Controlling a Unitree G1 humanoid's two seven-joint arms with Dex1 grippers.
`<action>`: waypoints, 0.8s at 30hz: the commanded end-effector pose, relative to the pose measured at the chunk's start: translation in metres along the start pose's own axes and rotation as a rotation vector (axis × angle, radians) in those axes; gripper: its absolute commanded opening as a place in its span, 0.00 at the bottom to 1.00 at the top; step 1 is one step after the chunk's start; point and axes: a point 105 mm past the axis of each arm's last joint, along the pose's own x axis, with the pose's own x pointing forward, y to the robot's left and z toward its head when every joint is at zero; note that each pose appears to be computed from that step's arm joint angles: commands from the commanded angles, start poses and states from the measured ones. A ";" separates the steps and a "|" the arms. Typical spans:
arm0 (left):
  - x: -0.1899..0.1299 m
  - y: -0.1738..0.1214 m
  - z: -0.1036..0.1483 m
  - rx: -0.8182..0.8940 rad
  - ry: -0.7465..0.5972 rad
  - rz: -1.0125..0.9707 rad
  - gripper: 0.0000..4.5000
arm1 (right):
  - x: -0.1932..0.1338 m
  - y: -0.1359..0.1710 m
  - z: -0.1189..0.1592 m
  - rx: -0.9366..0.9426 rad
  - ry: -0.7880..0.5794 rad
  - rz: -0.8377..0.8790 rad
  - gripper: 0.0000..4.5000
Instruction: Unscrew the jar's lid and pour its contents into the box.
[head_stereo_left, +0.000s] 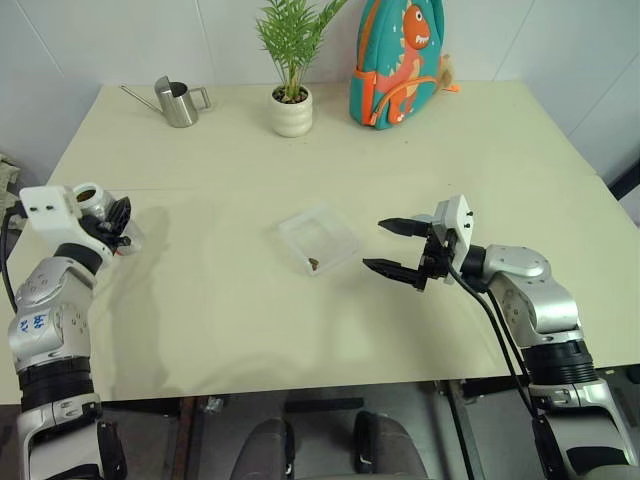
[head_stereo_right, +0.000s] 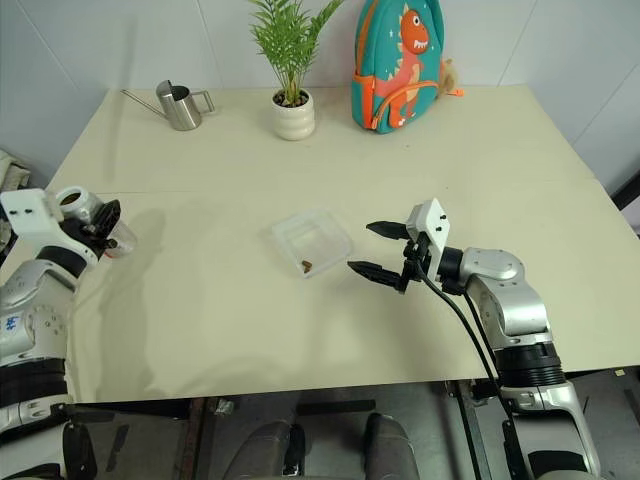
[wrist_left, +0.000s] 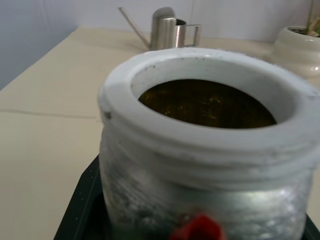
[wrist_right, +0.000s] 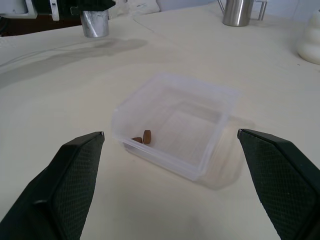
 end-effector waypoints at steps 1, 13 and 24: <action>-0.008 0.002 0.004 -0.002 -0.041 -0.014 0.44 | 0.001 -0.001 0.012 -0.042 -0.036 0.008 1.00; -0.027 0.005 -0.002 0.007 -0.044 -0.039 1.00 | 0.003 0.001 0.013 -0.037 -0.045 0.028 1.00; -0.064 0.000 -0.008 0.142 0.052 -0.130 1.00 | 0.005 0.006 0.014 -0.031 -0.056 0.050 1.00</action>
